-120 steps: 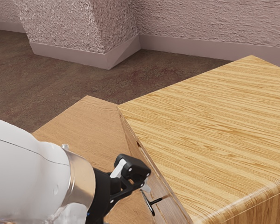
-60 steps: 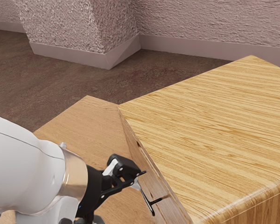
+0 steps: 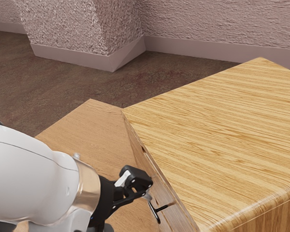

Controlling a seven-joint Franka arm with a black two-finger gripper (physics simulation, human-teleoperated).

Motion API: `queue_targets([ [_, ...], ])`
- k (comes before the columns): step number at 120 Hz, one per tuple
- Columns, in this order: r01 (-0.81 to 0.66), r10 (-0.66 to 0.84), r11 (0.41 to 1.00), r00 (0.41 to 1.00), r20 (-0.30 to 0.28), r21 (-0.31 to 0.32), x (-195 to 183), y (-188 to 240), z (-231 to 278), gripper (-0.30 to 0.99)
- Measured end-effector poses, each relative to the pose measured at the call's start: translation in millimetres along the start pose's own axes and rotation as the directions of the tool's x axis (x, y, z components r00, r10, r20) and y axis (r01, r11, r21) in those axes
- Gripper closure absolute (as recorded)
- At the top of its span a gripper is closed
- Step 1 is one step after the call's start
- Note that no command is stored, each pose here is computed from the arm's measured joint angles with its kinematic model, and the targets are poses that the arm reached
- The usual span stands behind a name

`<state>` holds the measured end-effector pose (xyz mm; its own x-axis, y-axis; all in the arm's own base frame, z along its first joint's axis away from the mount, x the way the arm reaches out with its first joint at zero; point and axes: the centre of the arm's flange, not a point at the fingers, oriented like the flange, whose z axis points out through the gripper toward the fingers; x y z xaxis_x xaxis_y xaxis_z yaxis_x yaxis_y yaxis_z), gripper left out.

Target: Pull the drawer handle with one arm to open the drawer

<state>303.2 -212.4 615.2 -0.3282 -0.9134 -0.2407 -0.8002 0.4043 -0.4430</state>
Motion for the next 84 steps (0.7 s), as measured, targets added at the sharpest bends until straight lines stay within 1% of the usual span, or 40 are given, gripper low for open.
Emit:
queue_targets([
  [52, 0.004, -0.004, 1.000, 1.000, -0.006, -0.012, -10.1, 1.4, 12.0, -0.01],
  [66, 0.017, -0.017, 1.000, 1.000, -0.010, -0.020, -17.6, 1.4, 15.3, 0.00],
  [84, 0.018, -0.018, 1.000, 1.000, -0.010, -0.014, -20.4, 6.8, 11.1, 0.02],
])
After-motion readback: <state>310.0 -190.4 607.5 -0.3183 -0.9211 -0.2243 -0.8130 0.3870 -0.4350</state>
